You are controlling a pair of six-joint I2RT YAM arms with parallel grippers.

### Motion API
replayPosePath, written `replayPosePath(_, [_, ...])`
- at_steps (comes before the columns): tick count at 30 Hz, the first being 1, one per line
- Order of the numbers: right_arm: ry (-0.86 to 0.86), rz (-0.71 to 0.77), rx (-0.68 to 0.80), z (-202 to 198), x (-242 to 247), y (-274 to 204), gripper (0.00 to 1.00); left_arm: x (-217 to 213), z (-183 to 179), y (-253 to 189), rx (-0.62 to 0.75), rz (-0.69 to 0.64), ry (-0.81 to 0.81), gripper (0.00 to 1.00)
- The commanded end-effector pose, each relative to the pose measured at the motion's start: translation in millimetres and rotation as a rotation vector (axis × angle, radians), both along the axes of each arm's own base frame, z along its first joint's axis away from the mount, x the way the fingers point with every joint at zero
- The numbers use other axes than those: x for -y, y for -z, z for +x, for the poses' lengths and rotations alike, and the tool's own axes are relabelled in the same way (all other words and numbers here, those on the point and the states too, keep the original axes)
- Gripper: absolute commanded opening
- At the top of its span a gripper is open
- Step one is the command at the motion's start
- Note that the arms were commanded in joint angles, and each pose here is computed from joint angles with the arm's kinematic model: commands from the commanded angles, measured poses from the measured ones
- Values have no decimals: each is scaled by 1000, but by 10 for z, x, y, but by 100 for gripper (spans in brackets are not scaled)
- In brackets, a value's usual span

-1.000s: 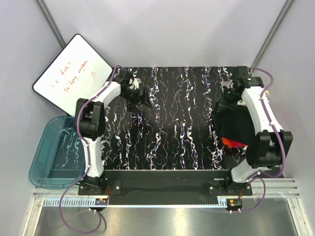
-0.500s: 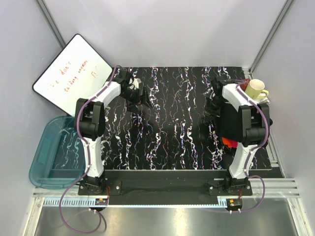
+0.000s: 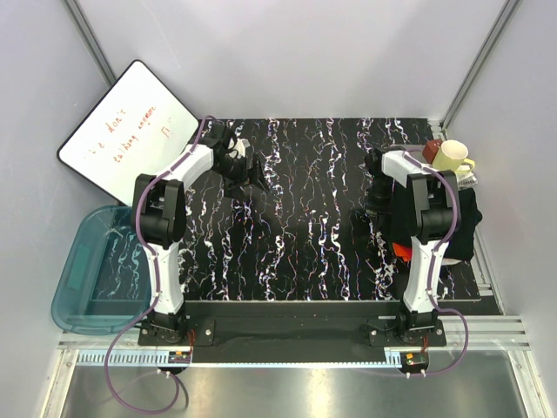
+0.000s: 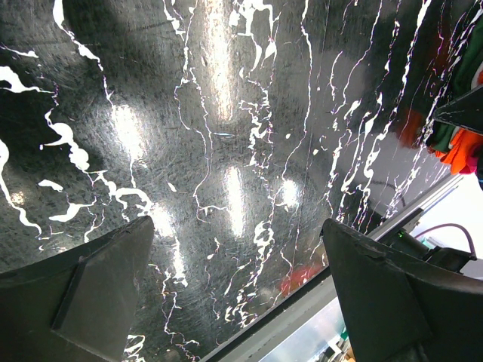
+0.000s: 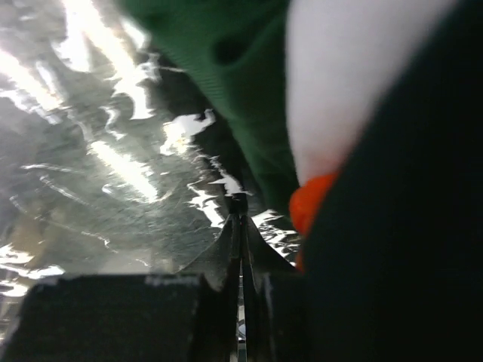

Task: Fold and stack the t-shirts
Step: Put the neatly folded tshirt into the corner of the board with the right arm

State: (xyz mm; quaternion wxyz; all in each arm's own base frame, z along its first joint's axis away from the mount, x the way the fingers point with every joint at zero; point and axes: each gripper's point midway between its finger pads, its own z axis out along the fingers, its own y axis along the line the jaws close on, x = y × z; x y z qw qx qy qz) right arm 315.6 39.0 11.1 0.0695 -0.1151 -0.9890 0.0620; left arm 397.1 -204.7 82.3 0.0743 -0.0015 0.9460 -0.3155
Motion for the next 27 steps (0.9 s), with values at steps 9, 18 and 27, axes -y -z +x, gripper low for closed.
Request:
replayPosePath(9, [-64,-251,-115,-305,498,22,0,49,22,-96,33,-26,23,99])
replayPosePath(18, [101,-235,-143,-549,877,56,0,51,25,-101,33,-26,22,99])
replayPosePath(27, [80,-210,-87,-361,832,-67,0,40,12,-108,37,-21,24,99])
